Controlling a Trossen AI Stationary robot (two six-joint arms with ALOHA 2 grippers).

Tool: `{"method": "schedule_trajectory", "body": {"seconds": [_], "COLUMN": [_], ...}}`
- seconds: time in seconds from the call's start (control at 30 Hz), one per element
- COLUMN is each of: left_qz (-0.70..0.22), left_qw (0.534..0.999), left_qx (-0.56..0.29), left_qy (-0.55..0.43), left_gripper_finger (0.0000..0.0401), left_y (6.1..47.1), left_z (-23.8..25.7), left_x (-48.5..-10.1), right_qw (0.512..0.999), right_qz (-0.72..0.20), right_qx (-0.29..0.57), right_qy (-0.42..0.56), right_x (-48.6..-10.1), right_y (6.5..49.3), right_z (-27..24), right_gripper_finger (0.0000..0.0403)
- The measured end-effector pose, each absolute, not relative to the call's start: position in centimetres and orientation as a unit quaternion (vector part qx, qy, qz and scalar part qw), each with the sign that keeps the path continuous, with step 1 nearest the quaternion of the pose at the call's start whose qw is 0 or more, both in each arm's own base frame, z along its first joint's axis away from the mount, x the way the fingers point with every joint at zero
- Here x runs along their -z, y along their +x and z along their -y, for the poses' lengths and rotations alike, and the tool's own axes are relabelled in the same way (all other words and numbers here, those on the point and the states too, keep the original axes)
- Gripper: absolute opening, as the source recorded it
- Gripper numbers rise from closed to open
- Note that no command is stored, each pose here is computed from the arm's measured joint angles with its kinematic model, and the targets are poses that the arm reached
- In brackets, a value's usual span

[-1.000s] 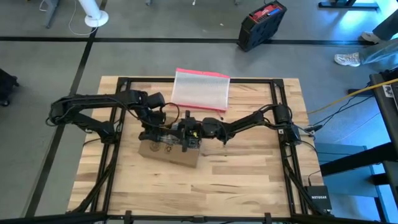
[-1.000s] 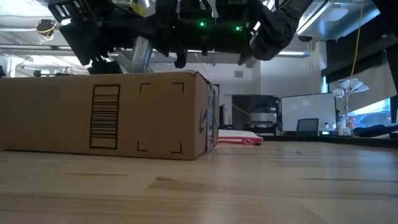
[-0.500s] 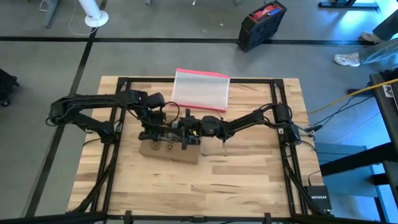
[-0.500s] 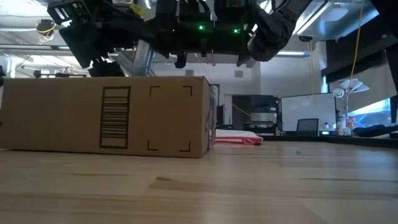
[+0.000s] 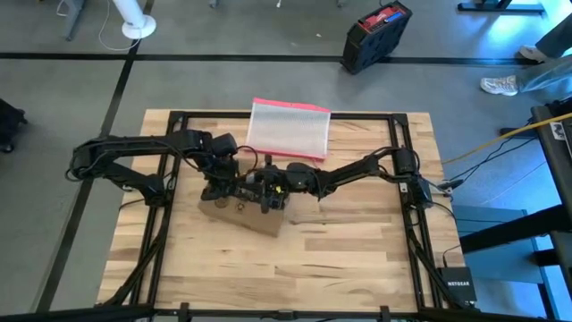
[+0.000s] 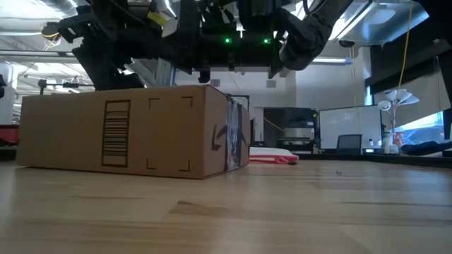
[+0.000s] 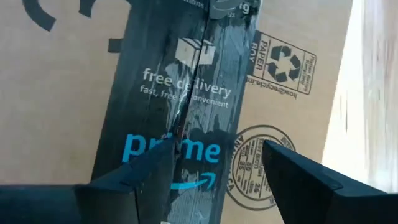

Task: Unpack boxes
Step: Open the cardboard box using the gray cutter

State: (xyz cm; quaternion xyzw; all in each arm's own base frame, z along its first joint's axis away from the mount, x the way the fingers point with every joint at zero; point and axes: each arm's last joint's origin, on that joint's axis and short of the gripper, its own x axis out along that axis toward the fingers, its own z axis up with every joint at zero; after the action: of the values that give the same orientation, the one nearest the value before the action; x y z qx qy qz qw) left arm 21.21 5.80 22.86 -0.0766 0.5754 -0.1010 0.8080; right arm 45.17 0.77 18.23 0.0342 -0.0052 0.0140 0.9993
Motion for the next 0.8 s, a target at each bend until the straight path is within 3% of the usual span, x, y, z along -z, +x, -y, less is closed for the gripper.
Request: {"method": "schedule_trajectory", "body": {"seconds": [0.27, 0.8], "left_qz": [-0.566, -0.622], "left_qw": [0.817, 0.765], "left_qx": [0.094, 0.124], "left_qy": [-0.055, -0.112], "left_gripper_finger": [0.0235, 0.0235], "left_y": [21.6, 19.4], "left_z": [-6.0, -5.5], "left_x": [-23.8, -20.3], "right_qw": [0.999, 0.999], "right_qz": [-0.005, -0.037], "right_qx": [-0.025, -0.019], "right_qy": [0.035, 0.035], "right_x": [-18.1, -18.5], "right_y": [45.1, 44.9], "right_z": [-0.9, -1.0], "right_gripper_finger": [0.0065, 0.0065]}}
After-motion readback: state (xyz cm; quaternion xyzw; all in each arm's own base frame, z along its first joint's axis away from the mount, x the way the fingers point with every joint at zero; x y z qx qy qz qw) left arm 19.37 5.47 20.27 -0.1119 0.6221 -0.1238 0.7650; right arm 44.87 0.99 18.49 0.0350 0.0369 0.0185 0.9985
